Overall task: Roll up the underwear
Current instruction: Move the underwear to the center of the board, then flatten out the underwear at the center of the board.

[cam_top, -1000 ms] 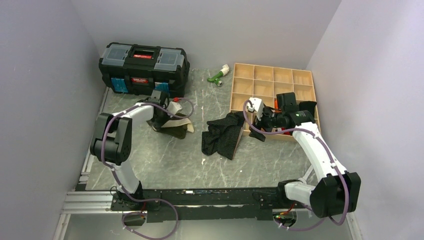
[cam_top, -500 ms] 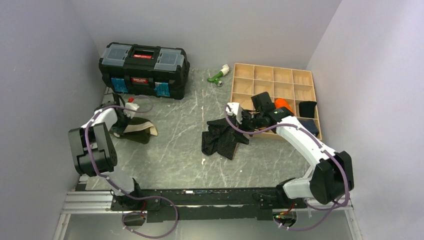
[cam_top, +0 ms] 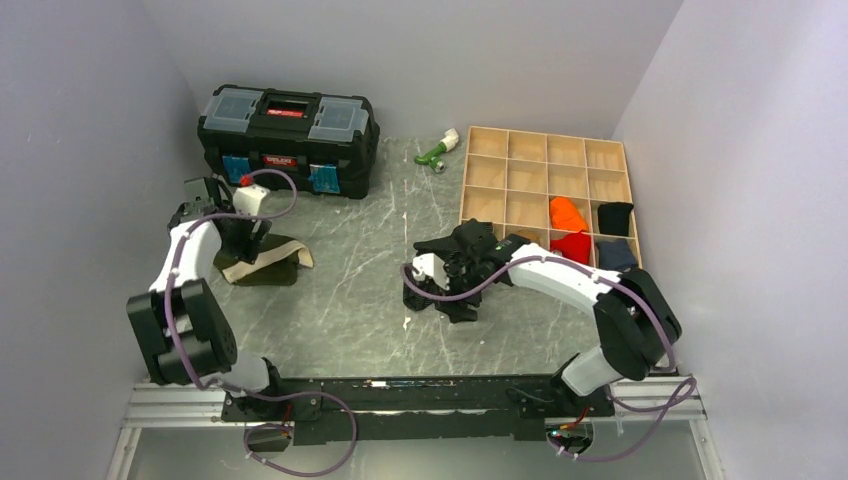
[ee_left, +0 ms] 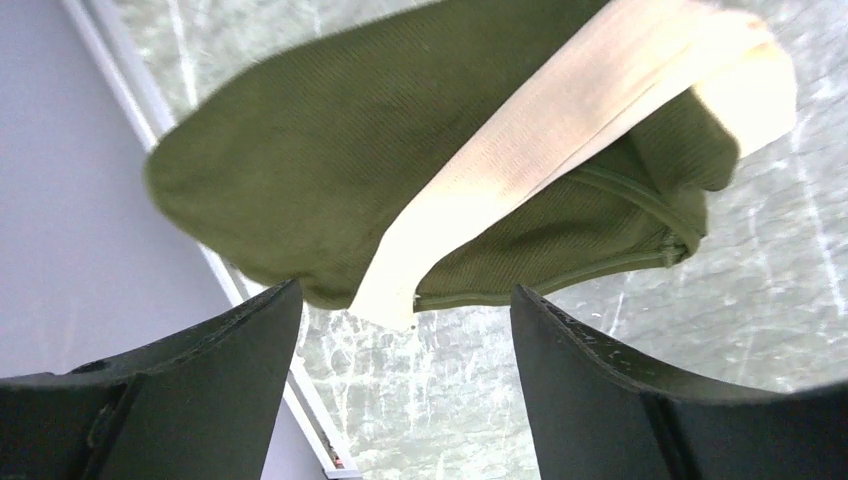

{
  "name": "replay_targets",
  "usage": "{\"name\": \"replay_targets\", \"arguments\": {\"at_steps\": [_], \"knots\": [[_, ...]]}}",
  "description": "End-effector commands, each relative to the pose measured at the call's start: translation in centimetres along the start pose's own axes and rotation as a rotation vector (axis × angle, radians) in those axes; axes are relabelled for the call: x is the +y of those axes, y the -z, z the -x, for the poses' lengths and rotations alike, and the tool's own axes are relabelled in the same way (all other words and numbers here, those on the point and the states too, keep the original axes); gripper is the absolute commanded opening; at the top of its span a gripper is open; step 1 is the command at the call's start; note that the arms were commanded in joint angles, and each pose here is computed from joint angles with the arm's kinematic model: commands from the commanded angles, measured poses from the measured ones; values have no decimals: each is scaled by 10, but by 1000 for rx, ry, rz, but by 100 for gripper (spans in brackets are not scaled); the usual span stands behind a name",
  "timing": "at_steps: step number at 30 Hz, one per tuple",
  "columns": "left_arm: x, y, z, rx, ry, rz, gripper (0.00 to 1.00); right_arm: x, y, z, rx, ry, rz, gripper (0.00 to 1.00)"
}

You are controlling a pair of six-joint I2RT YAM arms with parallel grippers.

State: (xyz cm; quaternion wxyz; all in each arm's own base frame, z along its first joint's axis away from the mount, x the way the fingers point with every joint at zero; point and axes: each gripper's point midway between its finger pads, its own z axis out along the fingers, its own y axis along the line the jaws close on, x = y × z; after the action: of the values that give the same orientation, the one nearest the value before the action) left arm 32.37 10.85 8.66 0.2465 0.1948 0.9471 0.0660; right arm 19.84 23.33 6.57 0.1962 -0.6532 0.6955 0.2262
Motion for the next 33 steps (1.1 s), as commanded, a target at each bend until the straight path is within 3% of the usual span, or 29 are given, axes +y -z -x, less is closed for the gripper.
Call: {"name": "replay_targets", "arguments": {"at_steps": [1,5,12,17,27,33], "knots": [[-6,38,28,-165,41,15,82,-5,-21,-4,41,19,-25,69],[-15,67,37,-271,49,37,83,-7,-36,-18,107,4,-26,60],[-45,100,43,-413,32,-22,84,-6,-47,-32,195,-41,-21,36],[-83,113,45,-551,-50,-129,84,3,-27,-8,167,-39,44,0],[-160,147,49,-796,-294,-322,83,14,60,89,-61,-12,207,0],[-214,173,77,-887,-438,-465,83,-6,101,135,-164,-11,152,0]]}}
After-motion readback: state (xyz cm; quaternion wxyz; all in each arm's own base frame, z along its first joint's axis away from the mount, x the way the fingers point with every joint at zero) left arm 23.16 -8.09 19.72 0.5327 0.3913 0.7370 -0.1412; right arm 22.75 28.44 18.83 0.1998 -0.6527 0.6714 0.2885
